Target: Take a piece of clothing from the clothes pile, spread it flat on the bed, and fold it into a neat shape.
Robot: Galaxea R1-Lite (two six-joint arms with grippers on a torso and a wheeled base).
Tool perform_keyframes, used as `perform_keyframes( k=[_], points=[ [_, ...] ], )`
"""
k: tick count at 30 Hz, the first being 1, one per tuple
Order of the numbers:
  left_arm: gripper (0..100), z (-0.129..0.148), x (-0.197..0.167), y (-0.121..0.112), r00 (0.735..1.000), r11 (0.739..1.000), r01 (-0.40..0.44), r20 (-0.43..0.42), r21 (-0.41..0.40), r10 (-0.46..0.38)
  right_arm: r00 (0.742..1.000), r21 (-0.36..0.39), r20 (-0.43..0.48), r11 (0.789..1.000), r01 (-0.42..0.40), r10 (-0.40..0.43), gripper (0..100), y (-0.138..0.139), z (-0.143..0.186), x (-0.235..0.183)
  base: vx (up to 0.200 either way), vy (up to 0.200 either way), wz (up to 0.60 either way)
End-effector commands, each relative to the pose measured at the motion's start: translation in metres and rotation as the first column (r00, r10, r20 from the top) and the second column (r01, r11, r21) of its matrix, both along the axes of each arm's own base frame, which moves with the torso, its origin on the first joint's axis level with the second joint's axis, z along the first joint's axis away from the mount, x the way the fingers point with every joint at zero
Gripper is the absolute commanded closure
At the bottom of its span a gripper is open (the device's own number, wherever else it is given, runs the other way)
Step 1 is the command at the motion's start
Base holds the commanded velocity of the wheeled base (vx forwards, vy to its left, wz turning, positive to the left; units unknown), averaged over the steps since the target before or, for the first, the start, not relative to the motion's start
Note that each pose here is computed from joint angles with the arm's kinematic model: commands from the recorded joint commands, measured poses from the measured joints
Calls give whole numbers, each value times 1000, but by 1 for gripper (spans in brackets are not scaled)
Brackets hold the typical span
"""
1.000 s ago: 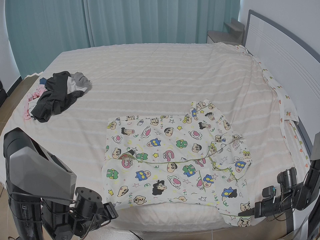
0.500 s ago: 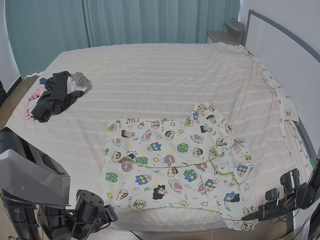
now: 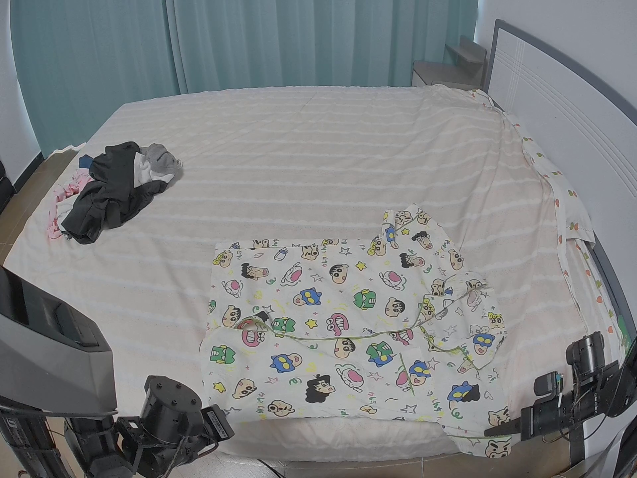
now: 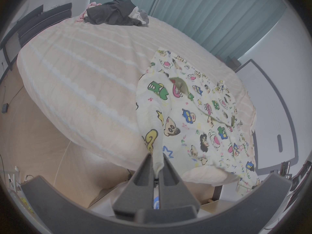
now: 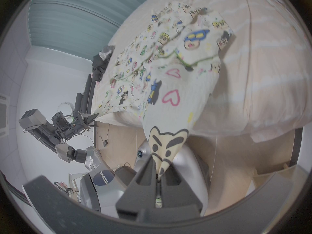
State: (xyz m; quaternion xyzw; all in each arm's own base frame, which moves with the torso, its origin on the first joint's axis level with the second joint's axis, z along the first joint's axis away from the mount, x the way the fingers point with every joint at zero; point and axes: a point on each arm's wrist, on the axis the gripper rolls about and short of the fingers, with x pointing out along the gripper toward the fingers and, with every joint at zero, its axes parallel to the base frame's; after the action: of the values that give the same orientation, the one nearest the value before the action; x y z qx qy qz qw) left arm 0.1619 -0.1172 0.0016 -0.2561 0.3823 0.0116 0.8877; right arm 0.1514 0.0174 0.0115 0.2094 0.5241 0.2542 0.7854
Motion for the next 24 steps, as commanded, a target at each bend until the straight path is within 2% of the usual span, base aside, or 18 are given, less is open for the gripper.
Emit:
perform_keyframes(
  k=[1, 3, 7, 10, 24],
  points=[
    [100, 5, 1, 2, 999, 1000, -13, 38, -27, 14, 997, 11, 82, 1000, 0, -1, 100, 0, 10, -1, 0, 0, 0],
    [100, 10, 8, 3, 995, 998, -28, 89, -61, 33, 990, 15, 141, 1000, 0, -2, 100, 1, 14, 5, 0, 0, 0],
    [100, 14, 14, 4, 989, 995, -37, 140, -92, 50, 979, 17, 202, 1000, 0, -4, 100, 1, 17, 12, 0, 0, 0],
    [100, 10, 22, 6, 986, 997, -41, 156, -67, 51, 970, 20, 242, 1000, -2, -3, 100, 1, 20, 20, 0, 0, 0],
    [100, 2, 54, 6, 965, 994, -74, 245, -80, 92, 941, 81, 335, 996, 24, -50, 100, 7, 39, 62, 0, 0, 0]
  ],
)
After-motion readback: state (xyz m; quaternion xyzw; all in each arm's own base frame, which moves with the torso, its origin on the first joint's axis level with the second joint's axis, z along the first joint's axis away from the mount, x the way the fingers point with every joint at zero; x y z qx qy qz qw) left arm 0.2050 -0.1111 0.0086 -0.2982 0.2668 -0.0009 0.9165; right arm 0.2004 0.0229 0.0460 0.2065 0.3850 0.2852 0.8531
